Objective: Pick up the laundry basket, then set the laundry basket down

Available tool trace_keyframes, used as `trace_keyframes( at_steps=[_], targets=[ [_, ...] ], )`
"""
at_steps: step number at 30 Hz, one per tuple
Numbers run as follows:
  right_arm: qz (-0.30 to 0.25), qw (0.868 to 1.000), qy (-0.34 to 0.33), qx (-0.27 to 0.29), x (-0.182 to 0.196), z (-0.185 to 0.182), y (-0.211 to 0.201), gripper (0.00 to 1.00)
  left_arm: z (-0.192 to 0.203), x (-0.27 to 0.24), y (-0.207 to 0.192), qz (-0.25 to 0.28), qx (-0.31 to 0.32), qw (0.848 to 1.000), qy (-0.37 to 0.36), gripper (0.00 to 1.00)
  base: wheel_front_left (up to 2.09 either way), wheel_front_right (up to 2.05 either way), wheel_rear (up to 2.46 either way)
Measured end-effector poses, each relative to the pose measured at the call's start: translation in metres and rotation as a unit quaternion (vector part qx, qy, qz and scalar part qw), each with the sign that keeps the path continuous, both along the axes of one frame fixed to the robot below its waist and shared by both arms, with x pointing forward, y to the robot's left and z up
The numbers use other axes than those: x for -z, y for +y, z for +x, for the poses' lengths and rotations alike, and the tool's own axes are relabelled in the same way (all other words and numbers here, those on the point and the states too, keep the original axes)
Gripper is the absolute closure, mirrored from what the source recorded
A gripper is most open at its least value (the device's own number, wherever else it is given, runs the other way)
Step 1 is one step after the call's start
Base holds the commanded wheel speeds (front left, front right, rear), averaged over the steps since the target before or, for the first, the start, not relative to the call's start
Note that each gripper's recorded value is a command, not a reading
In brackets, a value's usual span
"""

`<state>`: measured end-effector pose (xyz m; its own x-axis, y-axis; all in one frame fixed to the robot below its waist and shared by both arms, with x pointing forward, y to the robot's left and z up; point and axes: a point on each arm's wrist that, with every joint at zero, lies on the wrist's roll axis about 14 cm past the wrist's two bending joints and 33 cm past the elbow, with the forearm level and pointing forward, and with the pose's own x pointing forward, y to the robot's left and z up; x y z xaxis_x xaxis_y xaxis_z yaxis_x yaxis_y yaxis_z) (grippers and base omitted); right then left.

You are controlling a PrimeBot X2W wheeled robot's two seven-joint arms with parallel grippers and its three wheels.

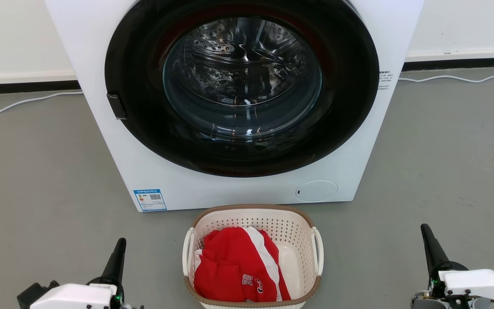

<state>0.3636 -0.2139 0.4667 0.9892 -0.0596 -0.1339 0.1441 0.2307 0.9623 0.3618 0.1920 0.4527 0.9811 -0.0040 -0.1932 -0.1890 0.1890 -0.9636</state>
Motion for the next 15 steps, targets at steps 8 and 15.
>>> trace_keyframes(
  at_steps=[8, 15],
  targets=[
    [0.051, 0.999, -0.016, 0.001, -0.008, 0.007, 0.003, 1.0, 0.006, -0.01, -0.002, -0.041, 0.0, 0.999, -0.019, 1.0, 0.0, 0.0, 0.0],
    [0.094, 0.995, -0.02, 0.0, -0.008, 0.007, 0.005, 1.0, 0.01, -0.018, -0.003, -0.08, -0.004, 0.996, -0.036, 1.0, 0.0, 0.0, 0.0]
  ],
)
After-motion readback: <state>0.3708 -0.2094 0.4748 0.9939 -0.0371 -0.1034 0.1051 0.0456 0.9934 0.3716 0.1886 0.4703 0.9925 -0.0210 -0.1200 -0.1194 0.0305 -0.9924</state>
